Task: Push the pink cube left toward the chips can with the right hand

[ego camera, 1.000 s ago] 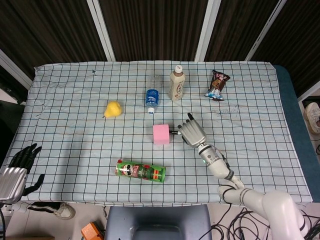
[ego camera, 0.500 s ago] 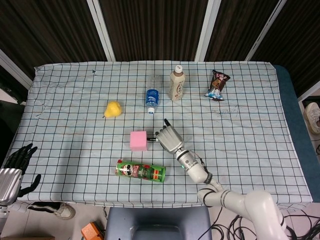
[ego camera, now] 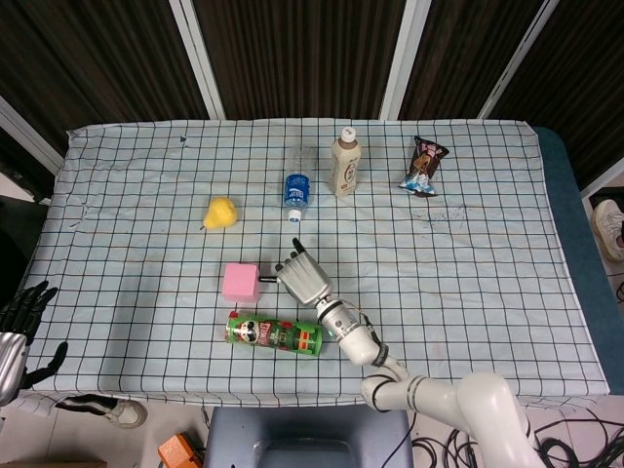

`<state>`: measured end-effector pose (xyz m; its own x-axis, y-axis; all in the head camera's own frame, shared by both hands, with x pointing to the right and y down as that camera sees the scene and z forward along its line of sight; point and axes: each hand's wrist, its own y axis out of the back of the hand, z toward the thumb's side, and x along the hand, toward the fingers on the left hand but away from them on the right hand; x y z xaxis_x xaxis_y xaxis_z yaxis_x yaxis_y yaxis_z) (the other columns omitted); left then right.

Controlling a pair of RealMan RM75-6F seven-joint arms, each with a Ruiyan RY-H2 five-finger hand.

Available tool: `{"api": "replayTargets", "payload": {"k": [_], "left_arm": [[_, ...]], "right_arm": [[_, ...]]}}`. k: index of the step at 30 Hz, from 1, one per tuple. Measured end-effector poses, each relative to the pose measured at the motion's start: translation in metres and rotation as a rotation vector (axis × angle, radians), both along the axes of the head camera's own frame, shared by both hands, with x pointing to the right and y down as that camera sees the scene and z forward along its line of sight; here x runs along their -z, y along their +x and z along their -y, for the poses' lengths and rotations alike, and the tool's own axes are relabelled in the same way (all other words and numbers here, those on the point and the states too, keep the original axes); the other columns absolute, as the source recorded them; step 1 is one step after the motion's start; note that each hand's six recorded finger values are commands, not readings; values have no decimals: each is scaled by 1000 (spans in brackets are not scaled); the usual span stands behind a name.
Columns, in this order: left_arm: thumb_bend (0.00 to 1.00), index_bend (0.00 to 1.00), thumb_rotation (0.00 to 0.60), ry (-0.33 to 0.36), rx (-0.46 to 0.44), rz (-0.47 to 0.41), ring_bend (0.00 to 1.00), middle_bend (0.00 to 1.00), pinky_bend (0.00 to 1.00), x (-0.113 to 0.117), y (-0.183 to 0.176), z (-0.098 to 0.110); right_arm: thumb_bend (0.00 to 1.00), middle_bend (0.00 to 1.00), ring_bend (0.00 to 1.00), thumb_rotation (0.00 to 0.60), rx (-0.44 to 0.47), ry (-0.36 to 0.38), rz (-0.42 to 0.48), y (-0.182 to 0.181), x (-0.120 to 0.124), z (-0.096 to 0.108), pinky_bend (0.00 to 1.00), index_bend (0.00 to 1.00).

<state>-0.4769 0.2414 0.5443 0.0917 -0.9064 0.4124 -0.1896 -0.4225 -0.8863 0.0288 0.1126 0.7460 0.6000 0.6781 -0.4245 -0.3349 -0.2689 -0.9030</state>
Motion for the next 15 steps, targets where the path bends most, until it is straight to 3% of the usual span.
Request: {"api": "replayTargets", "payload": {"k": [5, 10, 15], "left_arm": [[401, 0, 600, 5, -4, 1, 0, 0, 118, 2, 0, -3], [402, 0, 600, 15, -7, 3, 0, 0, 118, 5, 2, -6], [401, 0, 600, 18, -10, 8, 0, 0, 118, 4, 4, -5]], "right_arm": [[566, 722, 577, 600, -2, 34, -6, 33, 12, 8, 313, 964], [566, 722, 577, 600, -20, 82, -54, 104, 28, 19, 313, 964], [566, 722, 577, 600, -54, 64, -109, 181, 32, 7, 313, 961]]}}
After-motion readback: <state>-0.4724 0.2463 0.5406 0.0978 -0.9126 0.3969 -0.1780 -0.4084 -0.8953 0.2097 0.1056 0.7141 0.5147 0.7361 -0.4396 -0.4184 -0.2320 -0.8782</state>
